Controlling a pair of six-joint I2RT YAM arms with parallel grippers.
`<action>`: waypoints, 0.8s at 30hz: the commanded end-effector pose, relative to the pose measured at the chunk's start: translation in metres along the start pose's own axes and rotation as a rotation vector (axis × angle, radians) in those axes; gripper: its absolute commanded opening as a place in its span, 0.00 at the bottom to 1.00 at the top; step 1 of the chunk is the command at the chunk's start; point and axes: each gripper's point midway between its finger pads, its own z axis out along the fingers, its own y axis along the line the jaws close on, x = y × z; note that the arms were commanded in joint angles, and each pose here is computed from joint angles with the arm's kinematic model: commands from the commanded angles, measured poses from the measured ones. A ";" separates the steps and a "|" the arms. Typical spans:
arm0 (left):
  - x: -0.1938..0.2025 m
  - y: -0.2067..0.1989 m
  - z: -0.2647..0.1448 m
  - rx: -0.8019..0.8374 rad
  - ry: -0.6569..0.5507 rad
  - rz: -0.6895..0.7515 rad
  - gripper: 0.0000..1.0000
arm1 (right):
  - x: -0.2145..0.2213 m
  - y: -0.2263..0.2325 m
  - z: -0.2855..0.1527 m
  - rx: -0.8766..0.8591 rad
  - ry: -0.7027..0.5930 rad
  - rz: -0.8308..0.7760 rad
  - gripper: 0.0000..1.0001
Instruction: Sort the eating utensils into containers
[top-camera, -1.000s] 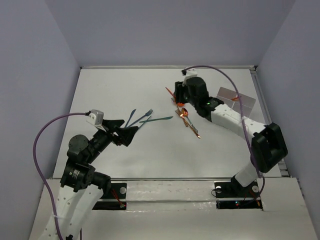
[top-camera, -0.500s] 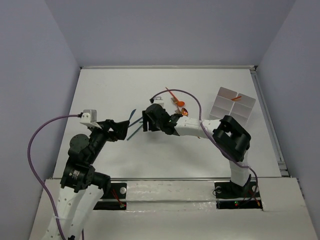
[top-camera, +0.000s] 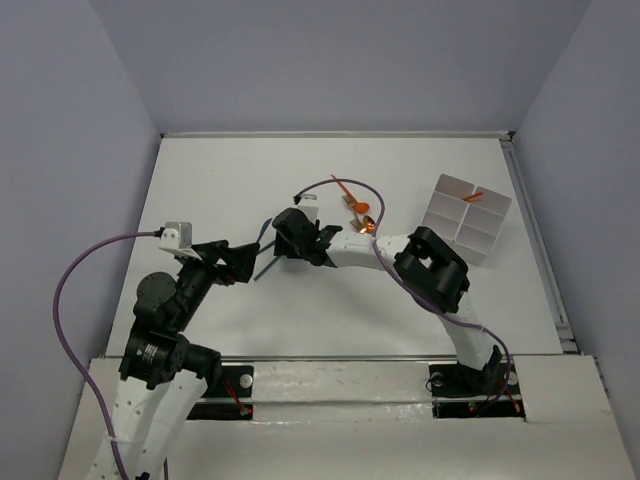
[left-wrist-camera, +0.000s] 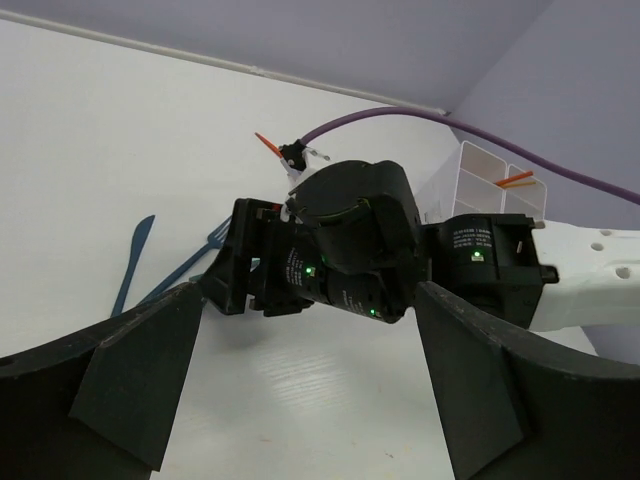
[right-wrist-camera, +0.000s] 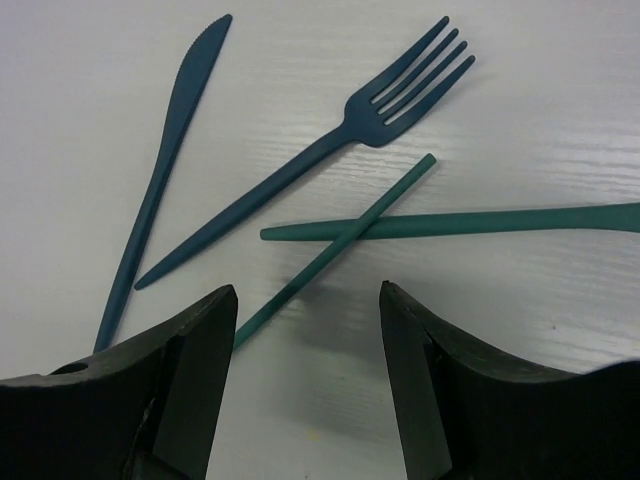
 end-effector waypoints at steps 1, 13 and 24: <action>-0.027 -0.021 -0.007 0.074 -0.083 0.012 0.99 | -0.006 0.005 0.011 0.041 -0.034 0.028 0.63; -0.026 -0.025 -0.008 0.096 -0.080 0.013 0.99 | 0.011 -0.022 0.013 0.205 -0.011 -0.156 0.38; -0.026 -0.026 -0.009 0.102 -0.080 0.014 0.99 | 0.029 -0.050 0.006 0.252 0.066 -0.309 0.19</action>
